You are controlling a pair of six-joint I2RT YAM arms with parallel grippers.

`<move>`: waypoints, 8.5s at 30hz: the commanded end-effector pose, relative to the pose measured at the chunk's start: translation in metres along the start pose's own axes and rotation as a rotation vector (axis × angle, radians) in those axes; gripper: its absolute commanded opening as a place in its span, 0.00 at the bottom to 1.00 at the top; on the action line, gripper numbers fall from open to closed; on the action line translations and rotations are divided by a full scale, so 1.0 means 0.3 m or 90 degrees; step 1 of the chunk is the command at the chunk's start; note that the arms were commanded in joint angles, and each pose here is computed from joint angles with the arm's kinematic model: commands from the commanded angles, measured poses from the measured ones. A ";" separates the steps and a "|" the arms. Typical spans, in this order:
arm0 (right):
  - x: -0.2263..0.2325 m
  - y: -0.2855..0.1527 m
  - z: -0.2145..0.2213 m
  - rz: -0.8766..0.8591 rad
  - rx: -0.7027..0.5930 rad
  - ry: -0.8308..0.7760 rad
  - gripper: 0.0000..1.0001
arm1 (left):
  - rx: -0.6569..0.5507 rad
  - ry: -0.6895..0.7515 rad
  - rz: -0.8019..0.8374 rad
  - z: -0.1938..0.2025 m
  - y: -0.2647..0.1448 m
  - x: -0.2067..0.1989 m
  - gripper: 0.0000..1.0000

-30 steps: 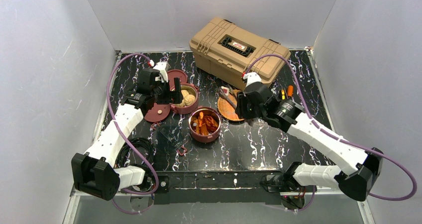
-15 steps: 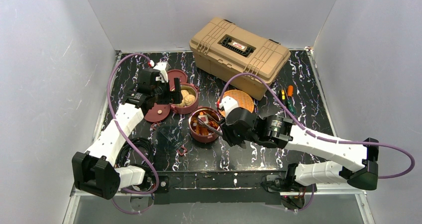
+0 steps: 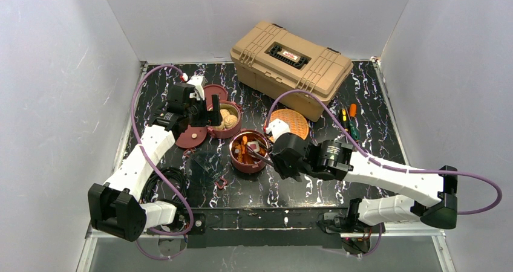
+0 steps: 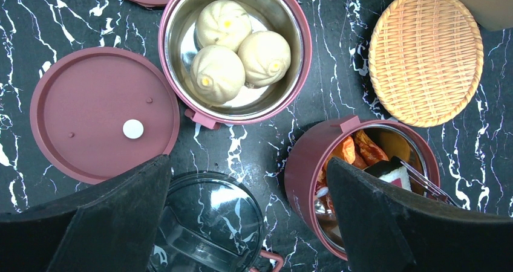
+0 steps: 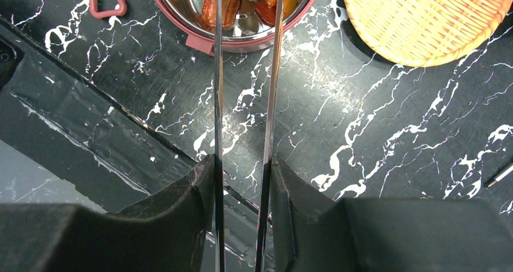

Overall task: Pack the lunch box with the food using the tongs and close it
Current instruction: Place the fake food in the packing box, then place the clamp at the center of the board, then pick up the box lid from the center of the board, then close the box lid on the packing box.

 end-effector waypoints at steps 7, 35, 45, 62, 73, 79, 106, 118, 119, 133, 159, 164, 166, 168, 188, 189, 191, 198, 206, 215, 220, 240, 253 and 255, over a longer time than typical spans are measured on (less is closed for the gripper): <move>0.038 -0.022 -0.091 -0.012 -0.065 0.012 0.37 | -0.017 0.000 0.005 -0.029 -0.034 -0.002 0.99; 0.044 -0.026 -0.118 -0.009 -0.083 0.010 0.50 | -0.015 -0.002 0.008 -0.028 -0.031 -0.005 0.99; 0.055 -0.105 -0.200 -0.025 -0.143 0.057 0.45 | -0.018 -0.001 0.008 -0.028 -0.034 -0.004 0.99; -0.321 -0.174 -0.027 0.265 -0.137 0.315 0.44 | -0.024 -0.003 0.013 -0.033 -0.040 -0.009 0.99; -0.464 -0.085 0.047 0.360 -0.110 0.358 0.45 | -0.027 -0.004 0.013 -0.036 -0.046 -0.010 0.99; -0.480 0.026 0.100 0.328 -0.074 0.396 0.45 | -0.031 -0.008 0.021 -0.038 -0.049 -0.016 0.99; -0.732 0.348 0.183 0.337 0.008 0.509 0.44 | -0.007 -0.009 0.028 -0.023 -0.018 -0.020 0.99; -0.785 0.376 0.187 0.343 0.020 0.514 0.54 | 0.001 -0.010 0.034 -0.019 -0.007 -0.025 0.99; -0.786 0.375 0.187 0.343 0.020 0.514 0.56 | 0.002 -0.010 0.035 -0.018 -0.007 -0.026 0.99; -0.800 0.318 0.153 0.361 -0.004 0.498 0.84 | -0.007 -0.009 0.034 -0.026 -0.020 -0.025 0.99; -0.473 0.079 -0.208 -0.105 -0.169 0.340 0.93 | -0.013 -0.054 -0.018 0.085 -0.093 0.000 0.99; -0.418 0.099 -0.236 -0.193 -0.184 0.306 0.92 | 0.050 -0.094 -0.078 0.216 -0.101 0.054 0.99; -0.405 0.109 -0.237 -0.211 -0.184 0.302 0.91 | 0.078 -0.140 -0.082 0.257 -0.087 0.081 0.99; -0.394 0.111 -0.234 -0.221 -0.184 0.299 0.90 | 0.093 -0.193 -0.114 0.288 -0.076 0.145 0.99; -0.432 0.042 -0.212 -0.161 -0.251 0.243 0.90 | 0.294 -0.361 -0.182 0.451 0.132 0.451 0.48; -0.435 0.040 -0.210 -0.156 -0.251 0.240 0.90 | 0.299 -0.365 -0.177 0.453 0.145 0.455 0.46; -0.440 0.038 -0.209 -0.148 -0.252 0.238 0.90 | 0.304 -0.369 -0.175 0.458 0.164 0.465 0.45; -0.440 0.053 -0.203 -0.153 -0.247 0.243 0.90 | 0.317 -0.366 -0.163 0.457 0.219 0.490 0.33; -0.446 0.084 -0.196 -0.149 -0.229 0.259 0.90 | 0.328 -0.369 -0.156 0.465 0.237 0.491 0.10; -0.451 0.087 -0.191 -0.142 -0.230 0.272 0.91 | 0.286 -0.373 -0.193 0.413 0.186 0.507 0.00; -0.456 0.091 -0.192 -0.136 -0.231 0.282 0.91 | 0.187 -0.334 -0.249 0.329 0.098 0.541 0.00; -0.423 0.101 -0.225 -0.179 -0.217 0.316 0.91 | 0.099 -0.134 -0.002 0.097 -0.127 0.102 0.00; -0.414 0.092 -0.213 -0.188 -0.211 0.320 0.92 | 0.246 -0.009 0.038 0.121 -0.081 -0.135 0.00; -0.414 0.094 -0.209 -0.188 -0.209 0.320 0.92 | 0.257 0.014 0.037 0.126 -0.068 -0.157 0.00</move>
Point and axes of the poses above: each gripper's point midway between its finger pads, its own y axis out along the fingers, its own x axis along the line the jaws close on, z = x × y, the point moved 3 cm from there along -y, back along the fingers, and after that the axes turned 15 degrees about y, right-handed, at the moved point
